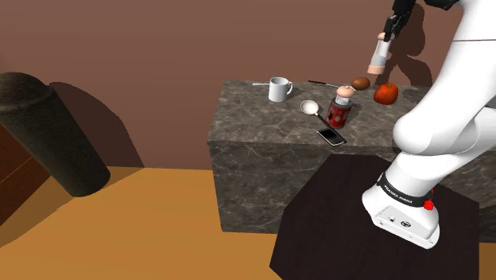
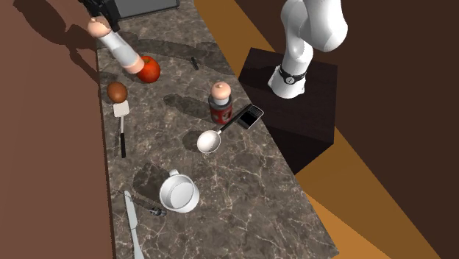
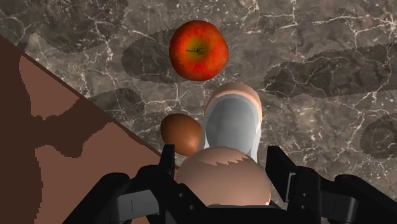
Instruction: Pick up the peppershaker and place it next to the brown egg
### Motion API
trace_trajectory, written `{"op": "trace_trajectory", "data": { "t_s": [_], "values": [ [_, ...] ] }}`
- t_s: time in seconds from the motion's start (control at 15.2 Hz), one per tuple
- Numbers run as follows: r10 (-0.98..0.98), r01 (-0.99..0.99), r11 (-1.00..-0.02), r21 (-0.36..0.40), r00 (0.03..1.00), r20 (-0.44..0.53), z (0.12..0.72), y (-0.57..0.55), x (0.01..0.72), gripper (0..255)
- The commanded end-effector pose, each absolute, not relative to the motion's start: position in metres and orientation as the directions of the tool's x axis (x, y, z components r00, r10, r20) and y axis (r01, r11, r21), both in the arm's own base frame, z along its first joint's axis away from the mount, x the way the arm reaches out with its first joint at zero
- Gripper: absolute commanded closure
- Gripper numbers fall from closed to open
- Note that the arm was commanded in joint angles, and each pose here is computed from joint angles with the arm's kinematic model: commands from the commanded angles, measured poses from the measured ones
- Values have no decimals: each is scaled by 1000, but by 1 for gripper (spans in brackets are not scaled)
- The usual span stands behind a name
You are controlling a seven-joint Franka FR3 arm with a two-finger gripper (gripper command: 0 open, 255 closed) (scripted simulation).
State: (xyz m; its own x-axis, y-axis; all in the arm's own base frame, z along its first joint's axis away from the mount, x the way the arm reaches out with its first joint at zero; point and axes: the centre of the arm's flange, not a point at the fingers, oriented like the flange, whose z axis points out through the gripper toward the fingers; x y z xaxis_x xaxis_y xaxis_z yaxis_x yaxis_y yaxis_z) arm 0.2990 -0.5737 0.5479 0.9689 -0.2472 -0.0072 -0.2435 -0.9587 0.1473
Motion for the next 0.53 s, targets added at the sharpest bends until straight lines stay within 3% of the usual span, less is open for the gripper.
{"op": "trace_trajectory", "data": {
  "t_s": [0.0, 0.46],
  "values": [
    [-247, -243, -959, 148, 969, -7, 537, -573, 300, 255],
    [-247, -243, -959, 148, 969, -7, 500, -573, 300, 255]
  ]
}}
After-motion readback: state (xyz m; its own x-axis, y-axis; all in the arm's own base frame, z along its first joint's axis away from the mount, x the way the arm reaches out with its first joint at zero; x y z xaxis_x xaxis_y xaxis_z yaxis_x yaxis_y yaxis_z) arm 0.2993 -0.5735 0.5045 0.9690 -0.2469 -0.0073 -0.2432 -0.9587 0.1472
